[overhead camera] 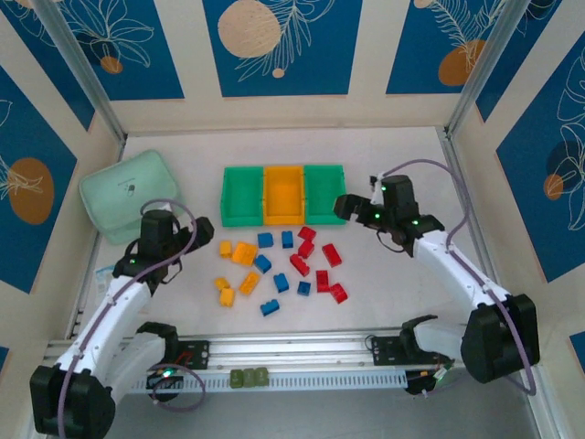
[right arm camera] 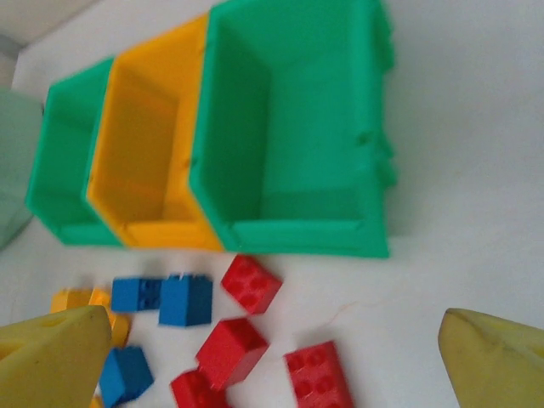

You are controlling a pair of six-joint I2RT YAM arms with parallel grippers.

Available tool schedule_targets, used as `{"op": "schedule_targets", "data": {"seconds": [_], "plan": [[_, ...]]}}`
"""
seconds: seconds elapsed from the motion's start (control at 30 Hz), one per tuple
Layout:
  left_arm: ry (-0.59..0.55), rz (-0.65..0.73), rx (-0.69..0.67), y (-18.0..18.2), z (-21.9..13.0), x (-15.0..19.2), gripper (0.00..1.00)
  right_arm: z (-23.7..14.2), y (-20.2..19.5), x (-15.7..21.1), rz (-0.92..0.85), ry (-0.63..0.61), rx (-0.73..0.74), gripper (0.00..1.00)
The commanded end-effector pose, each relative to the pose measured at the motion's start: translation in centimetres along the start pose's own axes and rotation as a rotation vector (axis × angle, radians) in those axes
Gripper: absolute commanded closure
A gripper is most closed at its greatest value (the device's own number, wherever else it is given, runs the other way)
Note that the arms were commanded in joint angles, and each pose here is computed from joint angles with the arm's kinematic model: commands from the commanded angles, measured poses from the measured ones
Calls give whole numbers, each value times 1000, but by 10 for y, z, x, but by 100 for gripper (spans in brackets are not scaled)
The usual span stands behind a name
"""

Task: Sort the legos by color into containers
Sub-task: Pick up the lego from the center of the table.

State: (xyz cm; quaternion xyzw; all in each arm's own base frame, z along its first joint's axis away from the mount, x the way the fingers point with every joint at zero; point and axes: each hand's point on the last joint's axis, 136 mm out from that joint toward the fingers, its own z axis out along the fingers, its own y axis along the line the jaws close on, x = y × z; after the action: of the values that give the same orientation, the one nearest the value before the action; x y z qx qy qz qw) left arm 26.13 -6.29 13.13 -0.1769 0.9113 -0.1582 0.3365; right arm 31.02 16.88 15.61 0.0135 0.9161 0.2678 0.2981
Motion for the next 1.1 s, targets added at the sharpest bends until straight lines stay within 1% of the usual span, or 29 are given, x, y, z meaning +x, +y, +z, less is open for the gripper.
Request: {"op": "schedule_targets", "data": {"seconds": [0.0, 0.17, 0.27, 0.37, 0.5, 0.7, 0.77, 0.9, 1.07], "plan": [[131, -15, -30, 2, -10, 29, 1, 7, 23, 24, -50, 109, -43, 1], [235, 31, -23, -9, -6, 51, 1, 20, 53, 50, -125, 174, -96, 1], [268, 95, -28, -20, 1, 58, 3, 27, 68, 64, -163, 205, -124, 1], [298, 138, -72, -20, 11, 62, 5, 30, 76, 68, -187, 214, -127, 1], [340, 181, -108, -23, 30, 64, 11, 32, 84, 68, -200, 207, -136, 1], [360, 236, -153, -28, 57, 56, 18, 36, 90, 69, -223, 217, -131, 1], [359, 233, -187, -25, 64, 54, 22, 37, 91, 69, -221, 217, -128, 1], [363, 222, -174, -29, 78, 55, 29, 38, 93, 70, -228, 216, -128, 1], [375, 222, -204, -26, 91, 55, 41, 41, 93, 71, -228, 230, -120, 1]]}}
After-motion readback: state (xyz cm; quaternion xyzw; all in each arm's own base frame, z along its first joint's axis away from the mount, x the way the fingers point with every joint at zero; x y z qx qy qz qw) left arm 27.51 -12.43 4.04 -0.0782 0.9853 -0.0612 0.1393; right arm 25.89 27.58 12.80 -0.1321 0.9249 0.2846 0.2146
